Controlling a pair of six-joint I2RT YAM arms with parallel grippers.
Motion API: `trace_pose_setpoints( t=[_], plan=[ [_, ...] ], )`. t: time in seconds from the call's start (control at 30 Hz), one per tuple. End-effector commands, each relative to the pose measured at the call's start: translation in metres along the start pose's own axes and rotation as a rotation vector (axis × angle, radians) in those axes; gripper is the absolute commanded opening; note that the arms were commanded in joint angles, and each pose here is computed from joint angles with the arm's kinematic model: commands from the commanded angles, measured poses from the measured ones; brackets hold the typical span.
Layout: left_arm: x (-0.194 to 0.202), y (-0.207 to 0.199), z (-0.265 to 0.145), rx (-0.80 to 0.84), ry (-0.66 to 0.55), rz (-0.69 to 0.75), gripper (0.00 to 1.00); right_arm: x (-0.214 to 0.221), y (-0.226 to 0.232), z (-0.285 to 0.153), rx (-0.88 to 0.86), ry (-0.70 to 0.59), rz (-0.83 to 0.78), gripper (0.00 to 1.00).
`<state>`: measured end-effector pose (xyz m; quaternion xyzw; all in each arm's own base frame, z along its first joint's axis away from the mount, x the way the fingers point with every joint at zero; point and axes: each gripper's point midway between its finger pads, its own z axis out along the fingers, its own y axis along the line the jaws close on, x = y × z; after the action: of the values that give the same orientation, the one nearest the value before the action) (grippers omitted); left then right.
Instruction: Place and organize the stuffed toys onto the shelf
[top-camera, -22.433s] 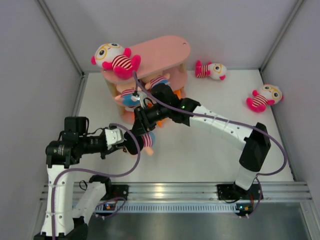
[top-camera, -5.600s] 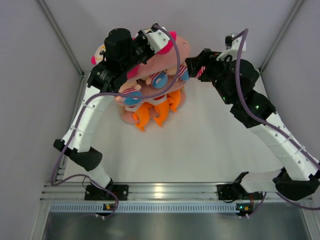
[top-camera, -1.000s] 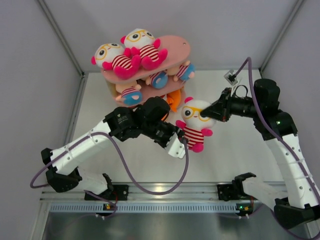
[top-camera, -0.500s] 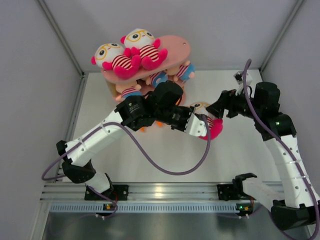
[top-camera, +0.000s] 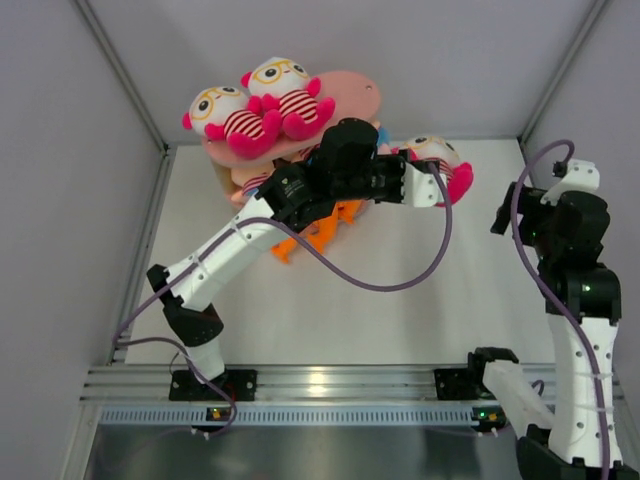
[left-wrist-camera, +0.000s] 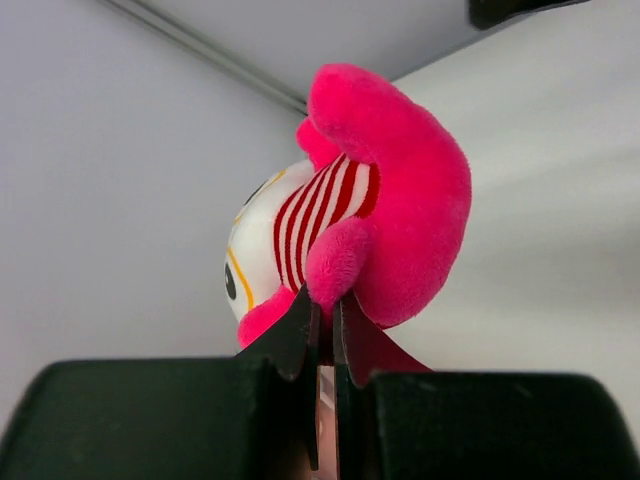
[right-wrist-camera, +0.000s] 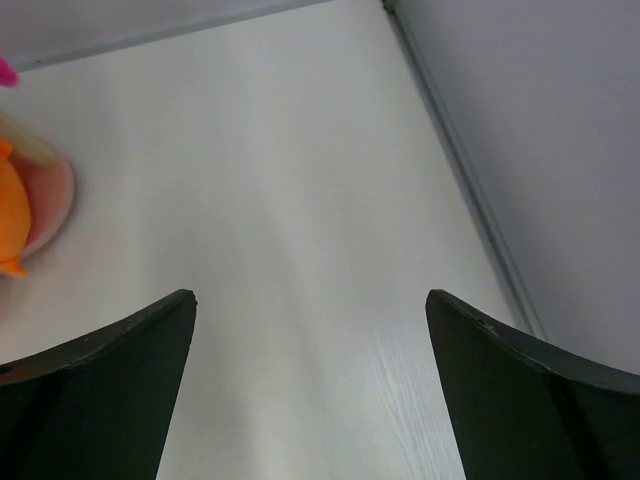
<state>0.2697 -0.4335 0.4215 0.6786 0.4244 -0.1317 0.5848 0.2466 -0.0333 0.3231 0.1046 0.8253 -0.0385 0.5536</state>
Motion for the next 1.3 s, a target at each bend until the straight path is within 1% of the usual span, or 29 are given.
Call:
trace_pose_setpoints(
  t=[0.0,0.1,0.13,0.17,0.23,0.27,0.37,0.43,0.5,0.57,0.67,0.7,0.73,0.77,0.8,0.87,0.9,0.93,1.0,1.1,1.27],
  plan=[
    [-0.046,0.058,-0.018,-0.197,-0.127,0.032,0.0,-0.016,-0.049,-0.025,0.256,-0.102,-0.012,0.98],
    [-0.056,0.076,-0.018,-0.261,-0.158,0.05,0.0,-0.017,-0.055,-0.033,0.285,-0.134,-0.016,0.98],
    [-0.052,0.084,-0.013,-0.299,-0.139,0.056,0.0,-0.018,-0.055,-0.034,0.28,-0.141,-0.02,0.98],
    [-0.063,0.102,-0.02,-0.371,-0.171,0.067,0.0,-0.015,-0.053,-0.032,0.267,-0.136,-0.022,0.98],
    [-0.061,0.122,-0.019,-0.46,-0.157,0.088,0.0,-0.014,-0.05,-0.029,0.251,-0.133,-0.028,0.98],
    [-0.066,0.135,-0.024,-0.515,-0.181,0.1,0.0,-0.012,-0.047,-0.026,0.236,-0.127,-0.03,0.98],
    [-0.043,0.155,-0.021,-0.576,-0.138,0.113,0.0,-0.012,-0.042,-0.023,0.208,-0.124,-0.034,0.98],
    [-0.016,0.167,-0.019,-0.603,-0.084,0.102,0.0,-0.012,-0.041,-0.023,0.201,-0.126,-0.038,0.98],
    [0.012,0.184,-0.027,-0.66,-0.017,0.092,0.0,-0.012,-0.04,-0.023,0.197,-0.123,-0.041,0.98],
    [0.034,0.192,-0.032,-0.675,0.036,0.101,0.0,-0.01,-0.039,-0.022,0.189,-0.12,-0.045,0.98],
    [0.056,0.195,-0.039,-0.673,0.082,0.101,0.0,-0.005,-0.038,-0.02,0.184,-0.116,-0.049,0.98],
    [0.057,0.194,-0.045,-0.675,0.087,0.094,0.0,-0.005,-0.038,-0.02,0.183,-0.121,-0.046,0.98],
    [0.071,0.189,-0.042,-0.658,0.118,0.084,0.0,-0.003,-0.038,-0.019,0.182,-0.118,-0.047,0.98],
    [0.076,0.188,-0.045,-0.655,0.13,0.079,0.0,-0.004,-0.037,-0.019,0.178,-0.116,-0.048,0.98],
    [0.075,0.189,-0.055,-0.666,0.142,0.081,0.0,-0.004,-0.037,-0.02,0.176,-0.115,-0.046,0.98],
    [0.083,0.183,-0.059,-0.655,0.168,0.067,0.0,-0.006,-0.036,-0.02,0.17,-0.116,-0.046,0.98],
    [0.079,0.182,-0.066,-0.66,0.165,0.068,0.0,-0.006,-0.035,-0.02,0.168,-0.117,-0.046,0.98],
    [0.085,0.175,-0.064,-0.637,0.181,0.063,0.0,-0.006,-0.035,-0.02,0.166,-0.12,-0.046,0.98],
    [0.089,0.174,-0.072,-0.647,0.215,0.076,0.0,-0.005,-0.035,-0.02,0.165,-0.121,-0.045,0.98],
    [0.104,0.166,-0.073,-0.639,0.276,0.087,0.0,-0.003,-0.032,-0.019,0.15,-0.115,-0.048,0.98],
    [0.106,0.173,-0.089,-0.685,0.313,0.08,0.0,-0.003,-0.033,-0.021,0.15,-0.126,-0.054,0.99]
  ],
)
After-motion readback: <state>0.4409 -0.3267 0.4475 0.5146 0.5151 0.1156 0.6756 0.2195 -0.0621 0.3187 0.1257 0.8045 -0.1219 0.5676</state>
